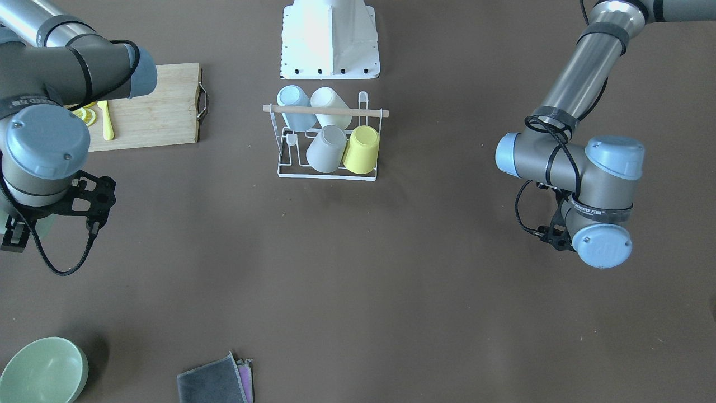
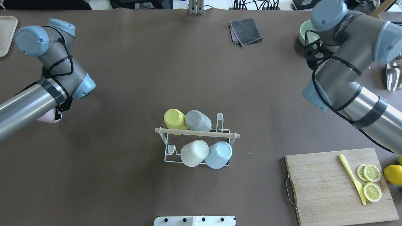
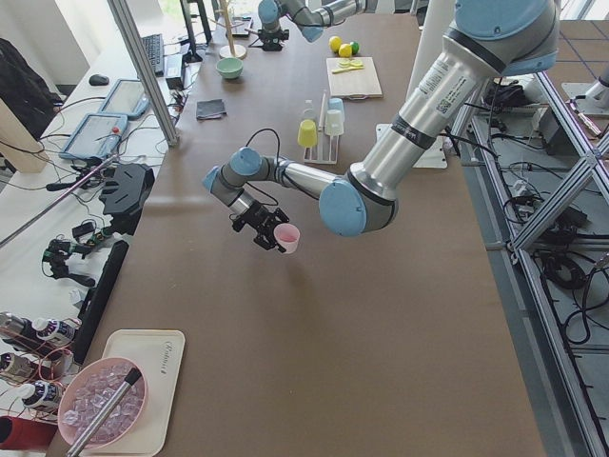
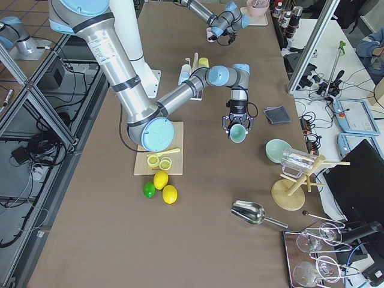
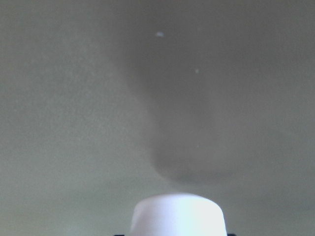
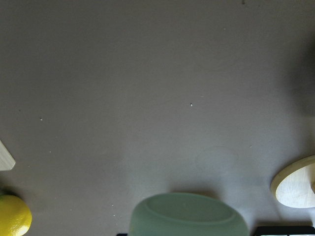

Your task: Place cup on cup holder

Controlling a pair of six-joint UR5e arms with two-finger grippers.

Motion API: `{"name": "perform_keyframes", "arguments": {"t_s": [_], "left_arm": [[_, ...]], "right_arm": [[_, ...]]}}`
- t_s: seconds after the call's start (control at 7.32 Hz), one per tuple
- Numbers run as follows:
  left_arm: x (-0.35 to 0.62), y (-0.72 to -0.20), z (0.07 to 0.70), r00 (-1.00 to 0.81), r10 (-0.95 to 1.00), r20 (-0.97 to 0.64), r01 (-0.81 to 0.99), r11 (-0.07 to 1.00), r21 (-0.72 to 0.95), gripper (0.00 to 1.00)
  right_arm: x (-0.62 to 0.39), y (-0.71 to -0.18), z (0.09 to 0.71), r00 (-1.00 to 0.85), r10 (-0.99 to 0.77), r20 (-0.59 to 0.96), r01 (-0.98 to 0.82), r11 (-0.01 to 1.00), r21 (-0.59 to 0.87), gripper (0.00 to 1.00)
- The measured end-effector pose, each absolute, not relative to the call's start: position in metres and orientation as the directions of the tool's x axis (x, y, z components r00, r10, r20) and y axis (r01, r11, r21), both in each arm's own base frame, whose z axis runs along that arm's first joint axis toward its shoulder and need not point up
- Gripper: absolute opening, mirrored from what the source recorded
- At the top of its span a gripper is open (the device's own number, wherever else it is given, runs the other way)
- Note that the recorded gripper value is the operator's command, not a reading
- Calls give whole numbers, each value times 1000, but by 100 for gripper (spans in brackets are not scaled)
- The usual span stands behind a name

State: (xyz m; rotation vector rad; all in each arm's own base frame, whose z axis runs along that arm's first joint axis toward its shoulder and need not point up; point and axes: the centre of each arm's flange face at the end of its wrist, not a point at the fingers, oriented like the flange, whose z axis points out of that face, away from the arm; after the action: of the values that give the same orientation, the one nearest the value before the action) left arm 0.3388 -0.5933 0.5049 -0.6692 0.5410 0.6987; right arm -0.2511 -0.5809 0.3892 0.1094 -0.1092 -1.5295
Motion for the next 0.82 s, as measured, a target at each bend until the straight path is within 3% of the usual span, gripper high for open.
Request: {"name": "perform_keyframes", "arguments": {"t_s": [0.41, 0.82], "left_arm": [[277, -602, 399, 594, 476, -648, -717, 679, -159, 0], [243, -572, 336, 525, 619, -584, -680, 718, 150, 0]], "right_arm": [[-209, -572, 363, 90, -990, 111, 916, 126, 382, 0], [-193, -562, 345, 73, -984, 162, 740, 162, 653, 0]]}}
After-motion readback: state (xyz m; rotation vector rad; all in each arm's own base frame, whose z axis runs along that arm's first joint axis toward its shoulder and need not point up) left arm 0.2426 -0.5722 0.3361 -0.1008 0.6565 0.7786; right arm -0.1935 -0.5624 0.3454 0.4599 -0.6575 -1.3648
